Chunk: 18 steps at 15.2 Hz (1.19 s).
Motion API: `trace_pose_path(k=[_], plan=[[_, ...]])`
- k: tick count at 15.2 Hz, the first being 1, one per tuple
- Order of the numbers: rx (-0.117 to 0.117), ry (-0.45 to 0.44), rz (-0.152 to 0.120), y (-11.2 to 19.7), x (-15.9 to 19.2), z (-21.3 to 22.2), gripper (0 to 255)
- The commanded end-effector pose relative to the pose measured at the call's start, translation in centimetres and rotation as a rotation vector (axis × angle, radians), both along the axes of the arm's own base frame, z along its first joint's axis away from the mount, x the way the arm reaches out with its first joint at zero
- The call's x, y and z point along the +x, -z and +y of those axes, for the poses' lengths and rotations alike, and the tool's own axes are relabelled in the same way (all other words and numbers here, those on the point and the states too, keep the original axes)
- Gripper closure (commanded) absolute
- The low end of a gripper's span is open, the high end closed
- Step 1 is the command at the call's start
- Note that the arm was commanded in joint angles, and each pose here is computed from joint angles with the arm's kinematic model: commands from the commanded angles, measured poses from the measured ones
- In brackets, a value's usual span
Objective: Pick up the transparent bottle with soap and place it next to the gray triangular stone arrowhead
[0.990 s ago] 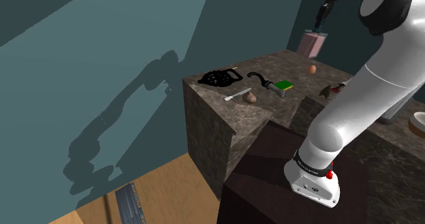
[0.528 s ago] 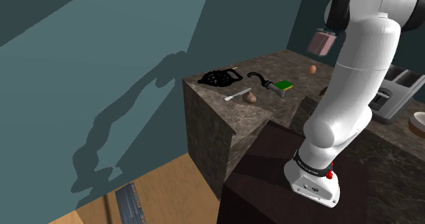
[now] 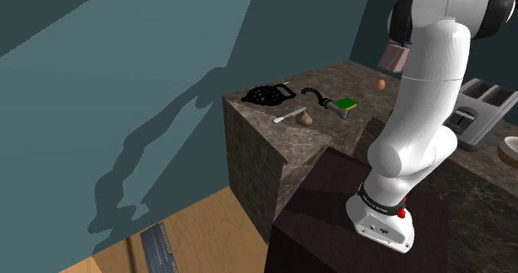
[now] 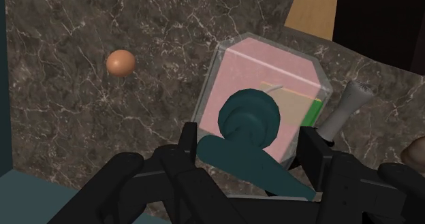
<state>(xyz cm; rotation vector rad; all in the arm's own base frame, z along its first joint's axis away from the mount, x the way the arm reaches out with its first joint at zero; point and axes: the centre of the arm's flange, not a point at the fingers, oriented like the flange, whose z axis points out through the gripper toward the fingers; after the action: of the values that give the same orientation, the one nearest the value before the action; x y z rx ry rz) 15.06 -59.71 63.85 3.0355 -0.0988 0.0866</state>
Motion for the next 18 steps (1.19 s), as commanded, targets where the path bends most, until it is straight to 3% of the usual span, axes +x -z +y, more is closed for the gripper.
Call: trace_pose_path(k=[1,18], plan=[[-0.001,0.000,0.000,1.2,0.0,-0.1,255],[-0.001,0.000,0.000,10.1,0.0,-0.1,255]])
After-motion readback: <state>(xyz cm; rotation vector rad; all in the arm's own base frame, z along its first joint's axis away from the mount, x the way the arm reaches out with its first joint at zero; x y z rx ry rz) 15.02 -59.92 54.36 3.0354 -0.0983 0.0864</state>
